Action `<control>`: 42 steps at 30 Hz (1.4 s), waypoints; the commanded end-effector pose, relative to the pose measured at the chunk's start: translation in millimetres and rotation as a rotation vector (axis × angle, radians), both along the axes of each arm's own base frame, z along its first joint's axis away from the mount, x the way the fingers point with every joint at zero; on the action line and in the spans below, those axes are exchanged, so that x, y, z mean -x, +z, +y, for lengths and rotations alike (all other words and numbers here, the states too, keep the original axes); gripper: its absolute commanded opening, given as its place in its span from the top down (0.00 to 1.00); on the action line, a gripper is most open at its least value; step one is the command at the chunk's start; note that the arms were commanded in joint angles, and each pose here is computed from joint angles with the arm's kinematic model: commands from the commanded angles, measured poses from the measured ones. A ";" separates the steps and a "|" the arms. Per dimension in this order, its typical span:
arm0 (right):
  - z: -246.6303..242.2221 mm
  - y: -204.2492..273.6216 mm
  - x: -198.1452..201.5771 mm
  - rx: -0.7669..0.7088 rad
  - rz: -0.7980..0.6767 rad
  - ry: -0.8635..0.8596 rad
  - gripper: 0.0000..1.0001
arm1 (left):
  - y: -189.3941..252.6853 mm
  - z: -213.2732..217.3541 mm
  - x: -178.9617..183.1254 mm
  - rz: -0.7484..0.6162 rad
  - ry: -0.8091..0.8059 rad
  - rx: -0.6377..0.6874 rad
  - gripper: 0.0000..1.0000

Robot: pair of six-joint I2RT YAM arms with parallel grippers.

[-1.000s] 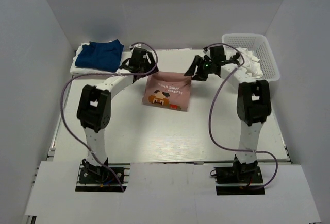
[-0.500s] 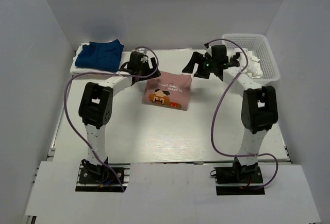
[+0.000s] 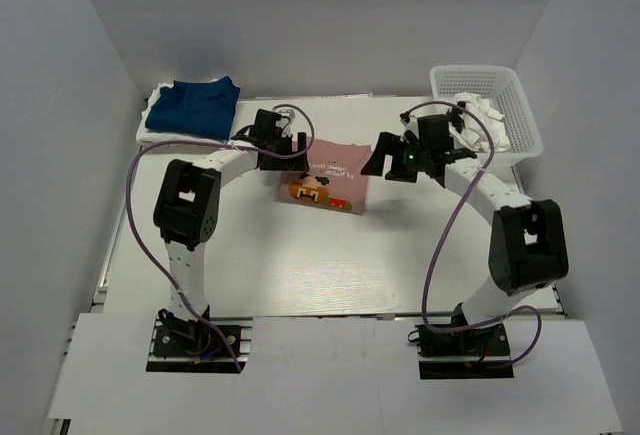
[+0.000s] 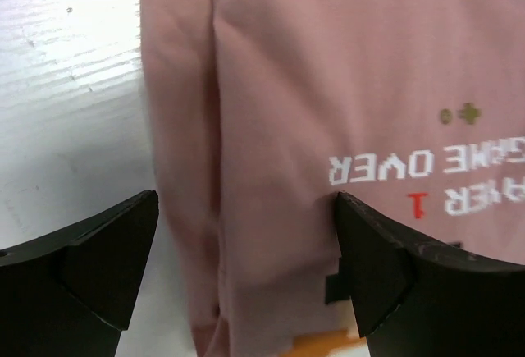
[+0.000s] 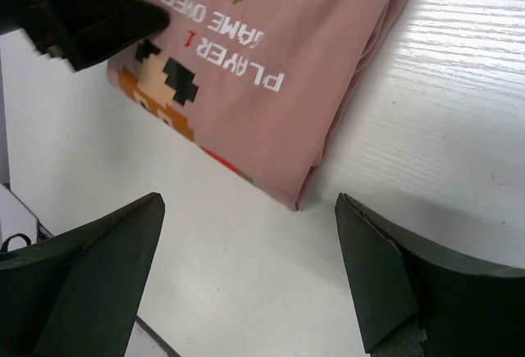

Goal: Fold and stack the t-shirts

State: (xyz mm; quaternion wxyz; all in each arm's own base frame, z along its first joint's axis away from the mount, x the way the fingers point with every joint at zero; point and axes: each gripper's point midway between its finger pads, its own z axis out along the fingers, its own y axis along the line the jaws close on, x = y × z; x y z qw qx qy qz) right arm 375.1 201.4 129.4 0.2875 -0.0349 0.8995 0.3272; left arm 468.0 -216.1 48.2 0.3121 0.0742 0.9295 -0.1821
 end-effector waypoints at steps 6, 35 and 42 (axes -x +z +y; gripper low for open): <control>-7.3 20.8 17.6 0.015 -0.087 0.013 0.10 | -49.4 8.5 1.6 0.111 -0.030 -0.086 0.12; -49.7 -6.8 11.8 0.205 -0.034 -0.168 0.10 | 123.1 114.8 -52.1 -0.340 -0.016 -0.611 1.00; -42.8 -14.9 -1.8 0.213 0.004 -0.138 0.10 | 171.4 144.0 -74.3 -0.412 0.029 -0.627 1.00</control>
